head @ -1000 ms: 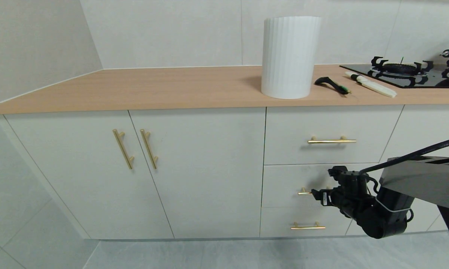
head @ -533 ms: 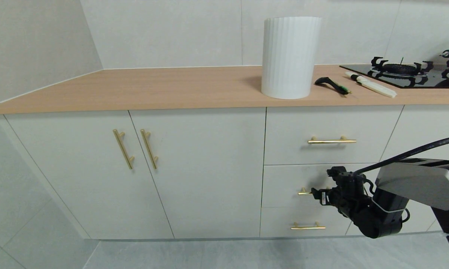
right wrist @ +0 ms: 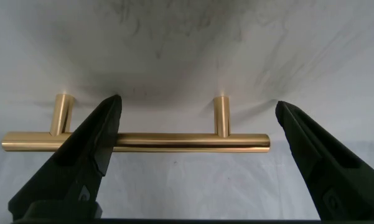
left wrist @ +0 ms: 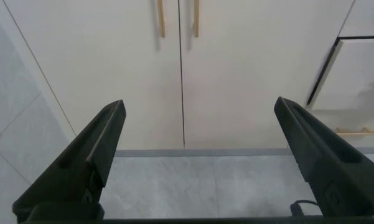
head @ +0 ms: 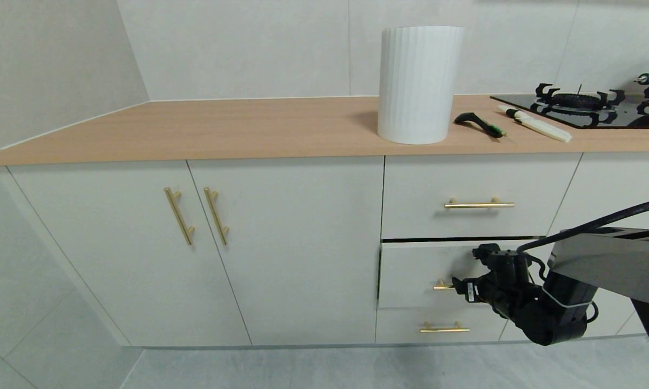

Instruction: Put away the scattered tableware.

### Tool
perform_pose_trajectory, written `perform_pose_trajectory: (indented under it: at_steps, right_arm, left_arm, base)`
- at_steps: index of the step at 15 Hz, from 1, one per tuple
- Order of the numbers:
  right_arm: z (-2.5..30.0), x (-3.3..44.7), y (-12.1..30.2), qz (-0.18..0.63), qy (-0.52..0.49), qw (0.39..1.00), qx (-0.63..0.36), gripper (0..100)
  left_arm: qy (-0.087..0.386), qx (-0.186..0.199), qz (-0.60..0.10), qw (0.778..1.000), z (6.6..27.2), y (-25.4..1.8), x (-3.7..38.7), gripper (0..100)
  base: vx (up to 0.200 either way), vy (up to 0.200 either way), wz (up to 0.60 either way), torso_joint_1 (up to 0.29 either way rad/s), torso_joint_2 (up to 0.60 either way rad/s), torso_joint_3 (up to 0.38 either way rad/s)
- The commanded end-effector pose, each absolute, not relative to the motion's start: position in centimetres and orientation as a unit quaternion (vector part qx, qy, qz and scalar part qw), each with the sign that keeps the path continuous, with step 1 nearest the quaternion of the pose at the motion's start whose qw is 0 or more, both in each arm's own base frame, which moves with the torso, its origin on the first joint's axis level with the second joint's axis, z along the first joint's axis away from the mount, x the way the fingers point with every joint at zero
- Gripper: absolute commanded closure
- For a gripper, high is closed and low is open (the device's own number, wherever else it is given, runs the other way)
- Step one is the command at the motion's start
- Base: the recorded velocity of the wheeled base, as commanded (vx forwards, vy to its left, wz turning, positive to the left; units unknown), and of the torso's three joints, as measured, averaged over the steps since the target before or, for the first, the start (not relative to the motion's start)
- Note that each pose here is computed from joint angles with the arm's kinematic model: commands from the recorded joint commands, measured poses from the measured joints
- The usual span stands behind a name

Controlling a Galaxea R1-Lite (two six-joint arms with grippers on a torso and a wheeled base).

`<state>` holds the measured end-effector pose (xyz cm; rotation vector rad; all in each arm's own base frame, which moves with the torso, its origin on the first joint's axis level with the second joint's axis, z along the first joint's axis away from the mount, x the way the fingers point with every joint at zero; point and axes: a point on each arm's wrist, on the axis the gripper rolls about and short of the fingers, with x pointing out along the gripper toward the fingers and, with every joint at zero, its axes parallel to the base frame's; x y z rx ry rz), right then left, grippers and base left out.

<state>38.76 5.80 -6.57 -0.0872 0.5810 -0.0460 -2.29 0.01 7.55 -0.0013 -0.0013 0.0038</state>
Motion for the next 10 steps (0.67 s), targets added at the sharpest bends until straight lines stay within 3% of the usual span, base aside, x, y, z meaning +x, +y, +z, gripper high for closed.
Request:
perform_pose_trajectory:
  at_steps: [1, 4, 10]
  right_arm:
    - [-6.5, 38.4, 5.8, -0.022, 0.290, 0.956, -0.044, 0]
    - [-3.3, 36.4, 5.7, -0.014, 0.306, 0.951, -0.047, 0]
    - [9.6, 30.0, 6.4, 0.057, 0.313, 0.947, -0.038, 0]
  left_arm:
    - [0.000, -0.001, 0.002, 1.000, 7.5, 0.0, -2.3, 0]
    - [0.000, -0.001, 0.002, 1.000, 7.5, 0.0, -2.3, 0]
    - [0.000, -0.001, 0.002, 1.000, 7.5, 0.0, -2.3, 0]
  base:
    - [0.000, 0.000, 0.00, 0.000, 0.00, 0.000]
    - [0.000, 0.000, 0.00, 0.000, 0.00, 0.000]
    - [0.000, 0.000, 0.00, 0.000, 0.00, 0.000]
